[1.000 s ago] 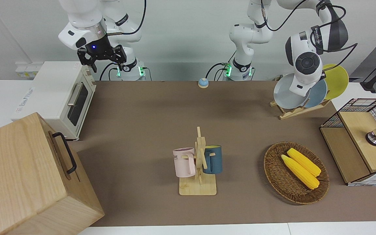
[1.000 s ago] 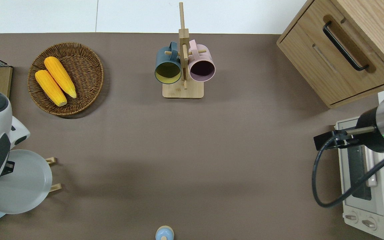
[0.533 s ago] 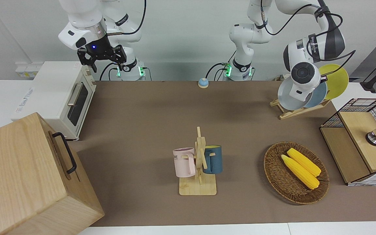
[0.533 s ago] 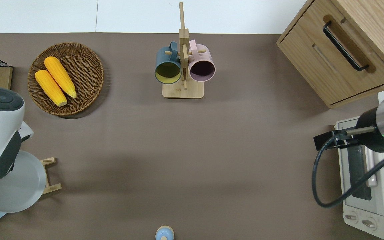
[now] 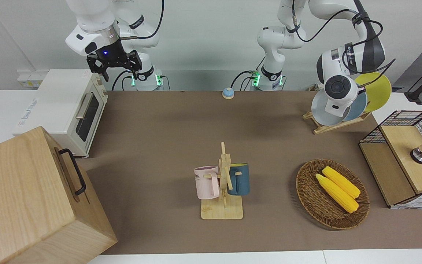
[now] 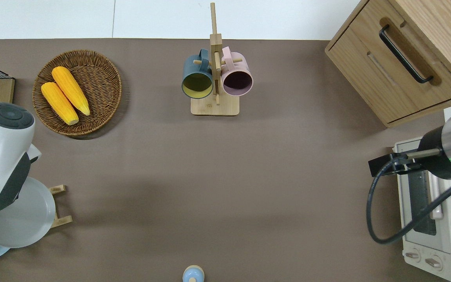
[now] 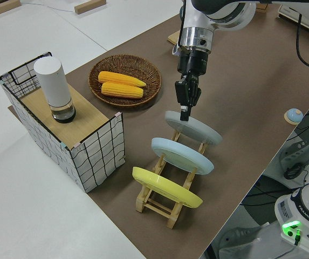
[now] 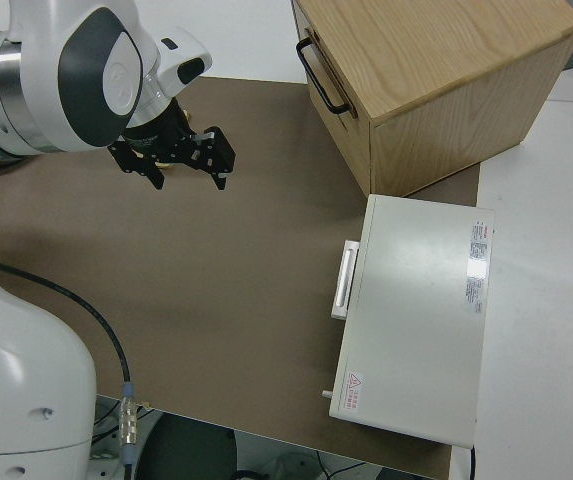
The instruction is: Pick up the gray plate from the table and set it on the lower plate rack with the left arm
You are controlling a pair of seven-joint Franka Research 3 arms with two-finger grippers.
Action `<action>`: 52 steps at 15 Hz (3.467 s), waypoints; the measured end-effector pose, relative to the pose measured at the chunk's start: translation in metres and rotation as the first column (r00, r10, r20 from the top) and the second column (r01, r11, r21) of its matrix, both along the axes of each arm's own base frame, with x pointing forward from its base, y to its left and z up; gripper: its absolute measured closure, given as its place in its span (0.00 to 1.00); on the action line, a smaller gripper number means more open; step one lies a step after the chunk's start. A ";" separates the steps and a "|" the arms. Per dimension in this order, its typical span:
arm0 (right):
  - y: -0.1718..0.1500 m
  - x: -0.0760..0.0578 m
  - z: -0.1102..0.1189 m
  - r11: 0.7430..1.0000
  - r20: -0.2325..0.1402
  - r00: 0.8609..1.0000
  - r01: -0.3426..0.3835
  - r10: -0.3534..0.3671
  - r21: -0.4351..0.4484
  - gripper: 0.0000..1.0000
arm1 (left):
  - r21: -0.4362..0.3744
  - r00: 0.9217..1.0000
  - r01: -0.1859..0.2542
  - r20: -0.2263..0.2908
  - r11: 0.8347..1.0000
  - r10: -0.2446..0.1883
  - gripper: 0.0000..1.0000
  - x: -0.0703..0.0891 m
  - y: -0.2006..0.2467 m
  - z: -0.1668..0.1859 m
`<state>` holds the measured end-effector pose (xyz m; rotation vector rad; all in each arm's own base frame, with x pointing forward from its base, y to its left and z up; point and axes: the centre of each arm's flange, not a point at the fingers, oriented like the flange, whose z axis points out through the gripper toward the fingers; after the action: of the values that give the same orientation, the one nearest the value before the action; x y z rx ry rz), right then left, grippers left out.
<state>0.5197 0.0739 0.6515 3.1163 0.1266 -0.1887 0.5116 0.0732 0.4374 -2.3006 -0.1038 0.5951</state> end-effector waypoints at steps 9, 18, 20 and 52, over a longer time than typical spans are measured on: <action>0.000 0.000 0.000 1.000 0.000 1.000 0.000 0.000 0.000 0.01 | 0.131 1.000 -0.006 -0.023 0.991 0.009 0.97 -0.003 -0.039 -0.009; 0.000 0.000 0.000 1.000 0.000 1.000 0.000 0.000 0.000 0.01 | 0.242 1.000 -0.023 0.019 0.970 0.019 0.97 -0.008 -0.063 -0.005; 0.000 0.000 0.000 1.000 0.000 1.000 0.000 0.000 0.000 0.01 | 0.258 0.999 -0.024 0.027 0.966 0.018 0.97 -0.007 -0.061 -0.004; 0.000 0.000 0.000 1.000 0.000 1.000 0.000 0.000 0.000 0.01 | -0.343 0.886 -0.141 0.374 0.929 0.273 0.00 0.038 -0.148 0.036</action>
<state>0.5197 0.0739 0.6515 3.1163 0.1267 -0.1887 0.5494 -0.0748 0.4735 -2.7157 -0.5046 0.2213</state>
